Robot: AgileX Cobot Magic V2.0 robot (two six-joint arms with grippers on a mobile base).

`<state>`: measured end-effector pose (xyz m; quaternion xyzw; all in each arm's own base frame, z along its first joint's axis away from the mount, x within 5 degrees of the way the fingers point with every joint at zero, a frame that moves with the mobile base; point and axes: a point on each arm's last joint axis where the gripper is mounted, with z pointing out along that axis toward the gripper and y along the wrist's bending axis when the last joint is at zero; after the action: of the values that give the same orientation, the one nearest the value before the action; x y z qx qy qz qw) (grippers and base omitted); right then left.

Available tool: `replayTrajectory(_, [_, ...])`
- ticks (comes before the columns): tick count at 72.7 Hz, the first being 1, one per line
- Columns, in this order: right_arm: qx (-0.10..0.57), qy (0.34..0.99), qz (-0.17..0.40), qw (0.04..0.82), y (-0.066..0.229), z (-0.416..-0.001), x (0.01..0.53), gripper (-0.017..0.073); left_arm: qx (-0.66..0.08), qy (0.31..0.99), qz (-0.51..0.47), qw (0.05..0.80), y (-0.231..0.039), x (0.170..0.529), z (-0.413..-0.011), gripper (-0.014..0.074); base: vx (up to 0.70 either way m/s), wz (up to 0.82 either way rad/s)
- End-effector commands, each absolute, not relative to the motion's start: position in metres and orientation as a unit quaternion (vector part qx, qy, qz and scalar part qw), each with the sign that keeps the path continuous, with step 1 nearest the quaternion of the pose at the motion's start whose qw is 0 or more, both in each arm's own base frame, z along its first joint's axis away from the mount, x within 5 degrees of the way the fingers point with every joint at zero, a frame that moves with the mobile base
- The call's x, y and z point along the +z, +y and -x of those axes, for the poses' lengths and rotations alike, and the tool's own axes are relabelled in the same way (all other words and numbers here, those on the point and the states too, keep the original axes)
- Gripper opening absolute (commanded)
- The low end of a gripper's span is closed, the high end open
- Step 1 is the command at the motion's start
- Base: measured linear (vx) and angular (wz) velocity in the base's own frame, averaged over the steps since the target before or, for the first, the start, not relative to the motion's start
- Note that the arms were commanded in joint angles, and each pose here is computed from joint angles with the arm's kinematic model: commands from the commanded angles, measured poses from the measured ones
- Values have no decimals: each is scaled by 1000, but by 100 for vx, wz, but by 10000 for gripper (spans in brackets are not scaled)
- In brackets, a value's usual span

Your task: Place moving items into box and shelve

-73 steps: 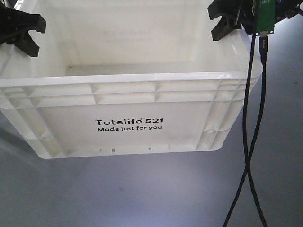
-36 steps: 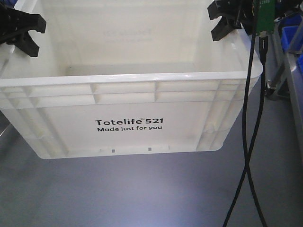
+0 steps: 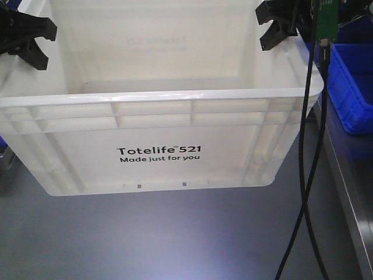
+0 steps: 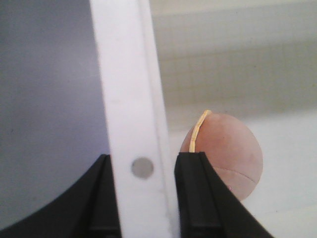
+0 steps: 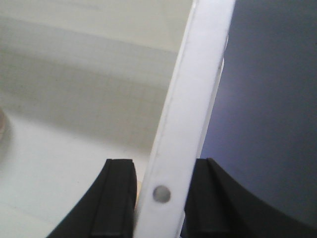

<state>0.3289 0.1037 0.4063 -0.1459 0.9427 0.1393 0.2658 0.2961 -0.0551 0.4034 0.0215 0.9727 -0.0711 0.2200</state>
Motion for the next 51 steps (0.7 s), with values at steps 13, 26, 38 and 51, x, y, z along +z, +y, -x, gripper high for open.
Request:
replayTrajectory(13, [225,898,159,344,117,-310,447,-4,-155,945,-37,287,-71,435,-282,-3,34,-22])
replayTrajectory(26, [225,898,159,344,117,-310,447,-4,-155,945,-37,287,-71,435,-282,-3,37,-13])
replayTrajectory(38, [225,898,159,344,117,-310,447,-4,-155,945,-37,287,-71,435,-282,-3,38,-6])
replayTrajectory(51, [224,898,159,344,117,-310,447,-4,-155,945,-37,287,-71,435,-282,-3,39,-5])
